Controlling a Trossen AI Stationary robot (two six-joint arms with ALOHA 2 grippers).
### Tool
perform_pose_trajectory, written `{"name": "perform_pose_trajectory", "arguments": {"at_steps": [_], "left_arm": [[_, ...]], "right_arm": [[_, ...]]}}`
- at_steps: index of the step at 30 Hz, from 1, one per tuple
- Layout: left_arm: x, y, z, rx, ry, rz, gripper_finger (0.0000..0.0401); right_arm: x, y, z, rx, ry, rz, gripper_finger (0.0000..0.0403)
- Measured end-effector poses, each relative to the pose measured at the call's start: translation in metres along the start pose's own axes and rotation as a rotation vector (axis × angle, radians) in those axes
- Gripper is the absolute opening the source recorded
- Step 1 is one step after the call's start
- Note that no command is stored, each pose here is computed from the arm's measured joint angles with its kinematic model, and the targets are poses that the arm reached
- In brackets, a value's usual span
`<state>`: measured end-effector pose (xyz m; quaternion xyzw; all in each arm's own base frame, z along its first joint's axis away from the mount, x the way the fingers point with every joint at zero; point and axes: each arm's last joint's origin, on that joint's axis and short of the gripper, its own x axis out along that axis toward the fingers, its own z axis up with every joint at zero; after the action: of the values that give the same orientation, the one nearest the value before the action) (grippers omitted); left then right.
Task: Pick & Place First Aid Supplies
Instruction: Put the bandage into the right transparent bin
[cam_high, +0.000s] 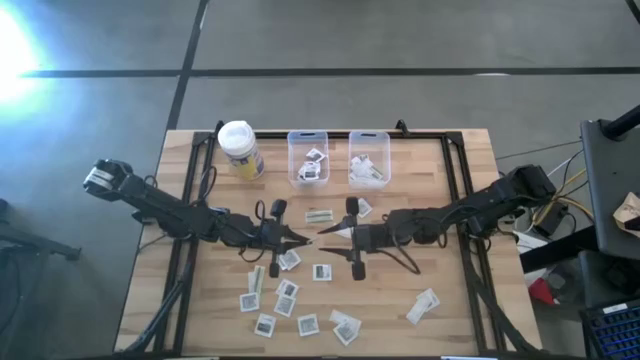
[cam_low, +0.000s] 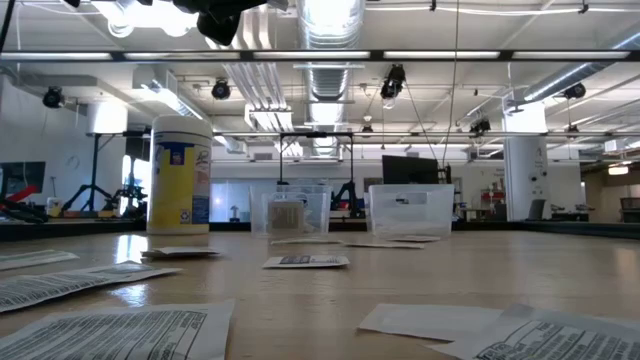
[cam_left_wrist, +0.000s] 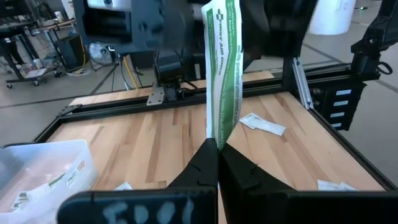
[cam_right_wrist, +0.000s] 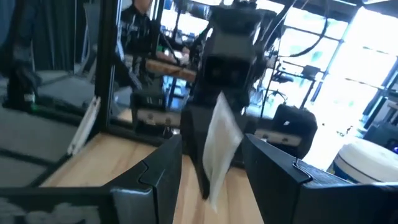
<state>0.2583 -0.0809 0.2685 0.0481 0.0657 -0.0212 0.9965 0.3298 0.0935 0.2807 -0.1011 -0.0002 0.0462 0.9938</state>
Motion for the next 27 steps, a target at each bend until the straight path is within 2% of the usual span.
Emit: {"name": "perform_pose_trajectory", "arguments": {"at_steps": [9,12,17,24,27], "left_arm": [[0.0,0.0,-0.0006,0.002,0.006,0.0,0.0],[0.0001,0.0003,-0.0006,0.002,0.006,0.001,0.0],[0.0008,0.0031,-0.0008,0.0,0.007,0.012,0.0],[0.0015,0.0056,-0.001,-0.001,0.009,0.021,0.0],[0.0014,0.0055,-0.0013,0.0,0.011,0.021,0.0]], "right_arm": [[0.0053,0.0023,-0.004,0.023,-0.028,-0.004,0.0165],[0.0054,0.0022,-0.0039,0.047,-0.03,-0.005,0.0153],[0.0058,-0.0002,-0.0045,0.081,-0.028,-0.011,0.0107],[0.0062,-0.0024,-0.005,0.098,-0.026,-0.017,0.0022],[0.0063,-0.003,-0.0055,0.1,-0.021,-0.018,0.001]]}}
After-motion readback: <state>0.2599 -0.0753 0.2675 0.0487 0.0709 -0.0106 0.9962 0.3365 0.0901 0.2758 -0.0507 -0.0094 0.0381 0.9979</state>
